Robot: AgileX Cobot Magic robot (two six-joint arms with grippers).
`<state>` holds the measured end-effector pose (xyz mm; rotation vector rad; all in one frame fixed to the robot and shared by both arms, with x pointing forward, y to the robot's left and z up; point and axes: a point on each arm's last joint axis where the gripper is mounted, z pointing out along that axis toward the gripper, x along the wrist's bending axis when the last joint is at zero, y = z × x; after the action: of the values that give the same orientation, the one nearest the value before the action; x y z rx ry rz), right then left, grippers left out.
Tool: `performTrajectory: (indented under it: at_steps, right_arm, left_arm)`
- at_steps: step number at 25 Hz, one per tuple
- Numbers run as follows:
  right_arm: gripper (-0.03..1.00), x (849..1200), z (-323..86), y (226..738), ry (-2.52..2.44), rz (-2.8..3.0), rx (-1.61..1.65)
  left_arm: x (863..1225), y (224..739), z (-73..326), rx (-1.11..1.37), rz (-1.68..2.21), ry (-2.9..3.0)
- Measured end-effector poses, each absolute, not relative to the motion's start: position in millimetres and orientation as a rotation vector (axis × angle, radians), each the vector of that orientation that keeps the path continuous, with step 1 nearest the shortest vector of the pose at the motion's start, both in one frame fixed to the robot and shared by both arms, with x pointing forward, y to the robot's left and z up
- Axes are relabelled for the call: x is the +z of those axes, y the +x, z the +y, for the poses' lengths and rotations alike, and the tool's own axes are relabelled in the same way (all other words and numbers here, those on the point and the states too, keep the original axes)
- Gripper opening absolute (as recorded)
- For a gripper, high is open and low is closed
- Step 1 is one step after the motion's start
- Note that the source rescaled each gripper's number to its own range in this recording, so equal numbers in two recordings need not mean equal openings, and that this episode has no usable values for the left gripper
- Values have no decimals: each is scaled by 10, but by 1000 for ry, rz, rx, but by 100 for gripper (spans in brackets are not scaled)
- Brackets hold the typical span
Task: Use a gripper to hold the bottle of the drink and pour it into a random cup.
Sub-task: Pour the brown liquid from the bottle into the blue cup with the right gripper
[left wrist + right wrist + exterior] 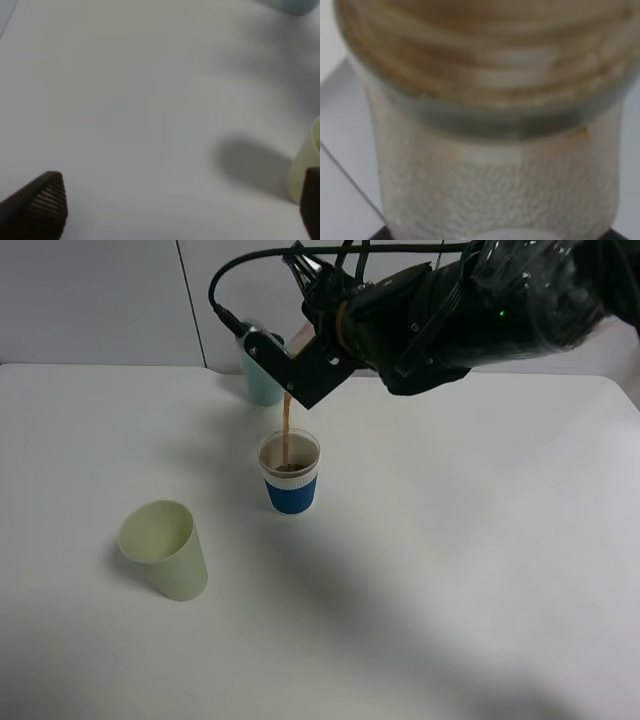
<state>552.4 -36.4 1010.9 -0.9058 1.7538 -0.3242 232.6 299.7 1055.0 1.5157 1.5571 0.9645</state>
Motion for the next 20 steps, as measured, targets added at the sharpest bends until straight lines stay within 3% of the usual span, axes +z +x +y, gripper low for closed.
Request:
performTrajectory:
  at_steps: [20]
  right_arm:
    - [0, 10089, -328, 5515, -1063, 1686, -399]
  left_arm:
    - [10550, 2326, 2997, 965, 1557, 1516]
